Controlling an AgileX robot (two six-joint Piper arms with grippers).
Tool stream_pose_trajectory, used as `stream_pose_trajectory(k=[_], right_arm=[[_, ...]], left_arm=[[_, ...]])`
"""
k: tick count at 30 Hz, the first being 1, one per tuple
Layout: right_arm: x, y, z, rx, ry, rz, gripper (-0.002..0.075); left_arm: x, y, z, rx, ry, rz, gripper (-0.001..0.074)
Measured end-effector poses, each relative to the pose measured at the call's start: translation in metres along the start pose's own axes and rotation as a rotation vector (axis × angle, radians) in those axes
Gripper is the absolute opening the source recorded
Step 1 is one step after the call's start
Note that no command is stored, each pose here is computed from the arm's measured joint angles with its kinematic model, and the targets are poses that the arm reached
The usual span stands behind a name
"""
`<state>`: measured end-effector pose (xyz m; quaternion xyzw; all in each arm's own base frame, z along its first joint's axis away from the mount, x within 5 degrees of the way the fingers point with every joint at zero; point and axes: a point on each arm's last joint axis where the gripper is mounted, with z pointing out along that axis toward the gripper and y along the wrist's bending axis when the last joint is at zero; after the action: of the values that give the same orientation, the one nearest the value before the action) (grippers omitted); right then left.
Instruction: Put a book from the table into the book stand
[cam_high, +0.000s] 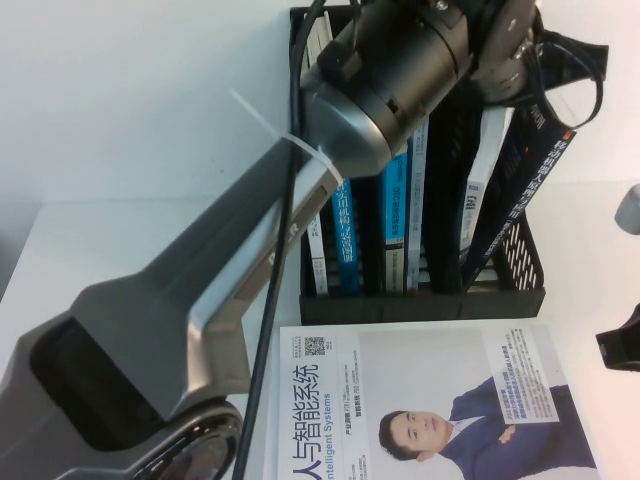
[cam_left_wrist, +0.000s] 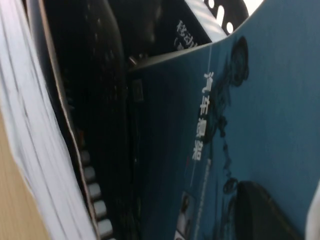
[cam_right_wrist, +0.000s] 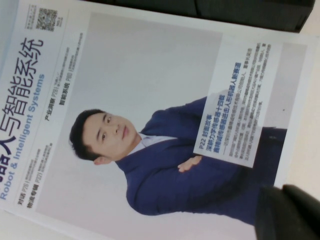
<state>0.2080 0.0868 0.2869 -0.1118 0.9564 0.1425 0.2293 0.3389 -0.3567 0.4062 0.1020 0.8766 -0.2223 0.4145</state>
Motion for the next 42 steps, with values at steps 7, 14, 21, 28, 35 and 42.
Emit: stream_pose_trajectory(k=[7,14,21,28,35,42], right_arm=[[0.000,0.000,0.000,0.000,0.002,0.000,-0.0003],[0.000,0.000,0.000,0.000,0.002,0.000,-0.0003],[0.000,0.000,0.000,0.000,0.002,0.000,-0.0003],[0.000,0.000,0.000,0.000,-0.002,0.000,-0.0003],[-0.007,-0.004,0.001,0.038,-0.077,-0.025,-0.0003],[-0.031,-0.008,0.027,0.045,-0.221,-0.011,-0.0003]], left_arm=[[-0.012,0.021,0.009,0.008,-0.024,-0.051,0.0114],[-0.019,0.034,0.012,0.062,0.005,-0.068,0.0114],[-0.021,0.026,0.018,0.158,-0.047,-0.017,0.0322],[-0.037,0.018,-0.001,0.241,-0.156,-0.033,0.0499],[-0.054,0.018,-0.049,0.227,-0.197,0.045,0.0288],[-0.059,0.036,-0.094,0.088,-0.127,0.175,0.0022]])
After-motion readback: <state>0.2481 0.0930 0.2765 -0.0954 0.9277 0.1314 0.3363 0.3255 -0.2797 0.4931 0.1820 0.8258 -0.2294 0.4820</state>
